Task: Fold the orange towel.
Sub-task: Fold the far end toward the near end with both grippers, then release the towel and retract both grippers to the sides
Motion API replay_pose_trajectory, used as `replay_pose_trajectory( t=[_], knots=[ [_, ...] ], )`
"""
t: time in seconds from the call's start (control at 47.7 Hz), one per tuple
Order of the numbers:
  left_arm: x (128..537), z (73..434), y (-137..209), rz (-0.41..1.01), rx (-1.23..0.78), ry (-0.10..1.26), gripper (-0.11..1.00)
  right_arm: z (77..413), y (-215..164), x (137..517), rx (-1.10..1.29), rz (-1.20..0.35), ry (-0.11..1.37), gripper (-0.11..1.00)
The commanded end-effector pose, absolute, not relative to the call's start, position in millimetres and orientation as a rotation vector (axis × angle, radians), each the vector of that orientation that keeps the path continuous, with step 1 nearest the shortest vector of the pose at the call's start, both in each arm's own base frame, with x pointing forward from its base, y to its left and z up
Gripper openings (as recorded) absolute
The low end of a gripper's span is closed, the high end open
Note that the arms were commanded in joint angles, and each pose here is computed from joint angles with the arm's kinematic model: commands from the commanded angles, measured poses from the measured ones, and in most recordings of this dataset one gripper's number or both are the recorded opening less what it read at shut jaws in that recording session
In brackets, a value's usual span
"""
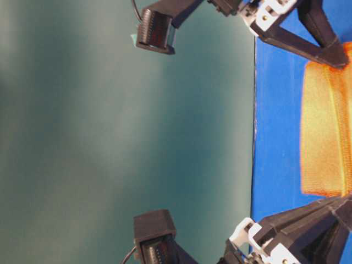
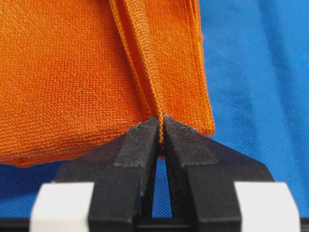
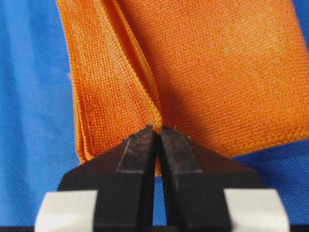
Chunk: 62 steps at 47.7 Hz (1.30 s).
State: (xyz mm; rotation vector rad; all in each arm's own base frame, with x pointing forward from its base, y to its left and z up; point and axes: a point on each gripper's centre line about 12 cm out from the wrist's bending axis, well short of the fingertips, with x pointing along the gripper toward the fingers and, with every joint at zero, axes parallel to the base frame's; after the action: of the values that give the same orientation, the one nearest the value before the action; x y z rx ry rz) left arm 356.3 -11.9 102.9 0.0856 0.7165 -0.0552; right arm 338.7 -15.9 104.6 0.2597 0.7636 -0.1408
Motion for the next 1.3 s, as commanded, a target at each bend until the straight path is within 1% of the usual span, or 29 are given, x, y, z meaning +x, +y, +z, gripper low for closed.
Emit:
replay_pose_trajectory(
  t=[0.0,0.105,0.147,0.168,0.189,0.23,0.314,0.335,0.377,0.419,0.461,0.524,0.712,0.838,0.985,1.194,1.278],
  knots=[
    [360,111,-15,-0.06,0.087,0.676,0.02,113,-13,344,0.261,-0.13,0.729,0.02],
    [361,112,-16,-0.063,0.088,0.664,0.03,113,-12,345,0.261,-0.127,0.72,0.03],
    [362,113,-16,-0.064,0.088,0.659,0.06,114,-12,345,0.262,-0.127,0.72,0.04],
    [362,113,-18,-0.067,0.089,0.659,0.09,115,-12,346,0.263,-0.126,0.717,0.07],
    [362,114,-18,-0.068,0.089,0.658,0.14,114,-12,346,0.263,-0.127,0.719,0.12],
    [363,114,-19,-0.073,0.093,0.656,0.24,115,-11,347,0.263,-0.125,0.716,0.25],
    [361,117,-21,-0.076,0.093,0.657,0.47,119,-7,348,0.257,-0.114,0.714,0.51],
    [361,119,-21,-0.076,0.093,0.654,0.54,121,-7,348,0.257,-0.112,0.713,0.57],
    [358,124,-22,-0.08,0.095,0.654,0.62,124,-5,347,0.255,-0.107,0.709,0.63],
    [356,129,-22,-0.083,0.097,0.655,0.69,130,-5,346,0.255,-0.105,0.703,0.62],
    [354,135,-23,-0.084,0.096,0.658,0.69,136,-4,345,0.253,-0.1,0.696,0.59],
    [349,146,-23,-0.087,0.096,0.66,0.66,151,-3,342,0.245,-0.092,0.672,0.56],
    [326,186,-22,-0.089,0.095,0.629,0.65,196,-2,326,0.206,-0.069,0.588,0.57],
    [302,214,-20,-0.088,0.095,0.543,0.65,224,-2,309,0.161,-0.05,0.514,0.57],
    [266,244,-17,-0.079,0.093,0.416,0.64,243,-6,286,0.134,-0.049,0.432,0.57],
    [216,267,-10,-0.057,0.084,0.259,0.64,261,-11,244,0.113,-0.062,0.319,0.57],
    [201,270,-8,-0.049,0.085,0.227,0.64,265,-12,225,0.097,-0.067,0.266,0.57]
  ],
)
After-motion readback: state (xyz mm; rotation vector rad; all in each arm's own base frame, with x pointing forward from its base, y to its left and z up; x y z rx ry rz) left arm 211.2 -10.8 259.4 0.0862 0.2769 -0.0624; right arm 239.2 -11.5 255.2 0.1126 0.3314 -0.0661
